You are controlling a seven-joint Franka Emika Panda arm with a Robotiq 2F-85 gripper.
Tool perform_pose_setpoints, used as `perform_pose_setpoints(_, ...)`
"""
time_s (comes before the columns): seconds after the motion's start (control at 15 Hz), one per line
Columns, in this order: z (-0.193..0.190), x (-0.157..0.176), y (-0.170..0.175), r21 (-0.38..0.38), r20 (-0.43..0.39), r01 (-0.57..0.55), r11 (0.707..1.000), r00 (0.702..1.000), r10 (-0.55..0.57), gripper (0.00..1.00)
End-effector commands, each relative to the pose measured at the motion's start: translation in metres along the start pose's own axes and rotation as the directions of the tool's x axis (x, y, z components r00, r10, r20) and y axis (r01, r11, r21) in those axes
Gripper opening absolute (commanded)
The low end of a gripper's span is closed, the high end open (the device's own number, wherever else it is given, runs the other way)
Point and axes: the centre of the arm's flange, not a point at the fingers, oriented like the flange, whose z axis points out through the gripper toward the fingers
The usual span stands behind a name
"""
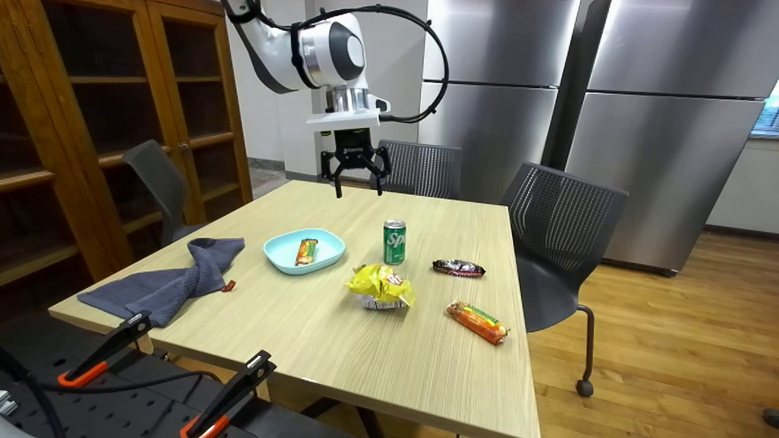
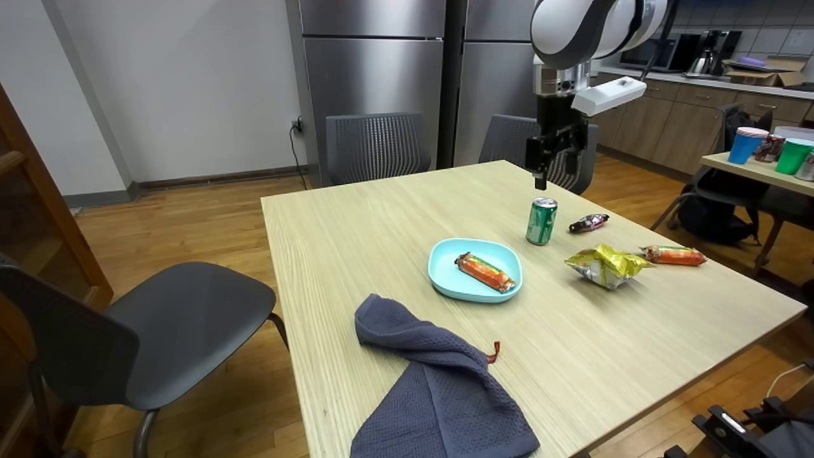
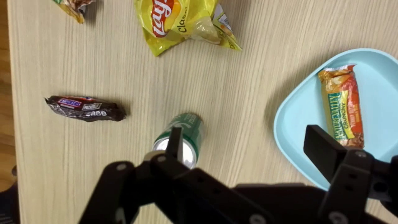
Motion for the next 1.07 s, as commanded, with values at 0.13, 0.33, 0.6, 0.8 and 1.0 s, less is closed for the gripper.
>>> perform_pose_setpoints(0.13, -0.003, -0.018, 0.044, 0.110, -0.044, -0.258, 0.960, 0.964, 0.264, 1.00)
perform_pose_setpoints(0.33, 0.001, -0.016, 0.049, 0.100, -0.028, -0.225, 0.969, 0.973, 0.228, 1.00)
perform_pose_setpoints(0.6, 0.001, -0.015, 0.048, 0.102, -0.030, -0.235, 0.967, 0.971, 0.239, 1.00)
perform_pose_setpoints(0.8, 0.001, -0.015, 0.048, 0.102, -0.031, -0.236, 0.966, 0.970, 0.240, 1.00)
perform_pose_setpoints(1.0, 0.001, -0.015, 0.048, 0.102, -0.030, -0.237, 0.966, 0.970, 0.241, 1.00)
